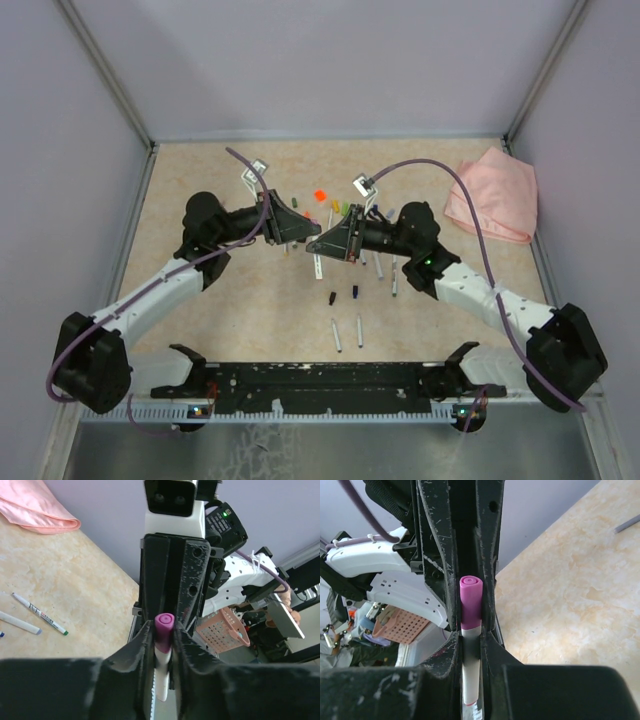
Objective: Open the pen caps
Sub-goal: Open the pen cap from the pen.
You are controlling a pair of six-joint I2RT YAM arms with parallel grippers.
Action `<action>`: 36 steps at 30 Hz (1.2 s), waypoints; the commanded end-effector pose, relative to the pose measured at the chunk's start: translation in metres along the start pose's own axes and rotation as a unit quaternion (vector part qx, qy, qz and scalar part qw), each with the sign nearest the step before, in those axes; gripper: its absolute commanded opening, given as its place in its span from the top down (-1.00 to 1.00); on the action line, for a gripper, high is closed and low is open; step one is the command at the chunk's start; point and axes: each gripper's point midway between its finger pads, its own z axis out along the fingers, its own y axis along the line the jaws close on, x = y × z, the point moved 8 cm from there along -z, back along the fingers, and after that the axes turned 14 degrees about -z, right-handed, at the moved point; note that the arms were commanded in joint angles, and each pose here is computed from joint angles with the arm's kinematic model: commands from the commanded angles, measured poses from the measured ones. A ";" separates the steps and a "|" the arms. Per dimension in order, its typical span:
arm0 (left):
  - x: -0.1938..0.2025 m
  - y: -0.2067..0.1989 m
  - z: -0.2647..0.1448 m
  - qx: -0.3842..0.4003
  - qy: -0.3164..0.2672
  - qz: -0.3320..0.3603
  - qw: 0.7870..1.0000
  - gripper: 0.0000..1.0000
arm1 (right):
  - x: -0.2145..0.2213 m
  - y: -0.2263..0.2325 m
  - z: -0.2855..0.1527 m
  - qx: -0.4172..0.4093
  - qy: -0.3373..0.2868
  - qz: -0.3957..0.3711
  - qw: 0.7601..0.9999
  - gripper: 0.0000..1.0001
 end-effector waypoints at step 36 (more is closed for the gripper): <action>-0.018 -0.014 0.005 0.013 -0.076 0.030 0.997 0.30 | -0.007 0.008 0.013 -0.027 -0.002 0.002 1.000 1.00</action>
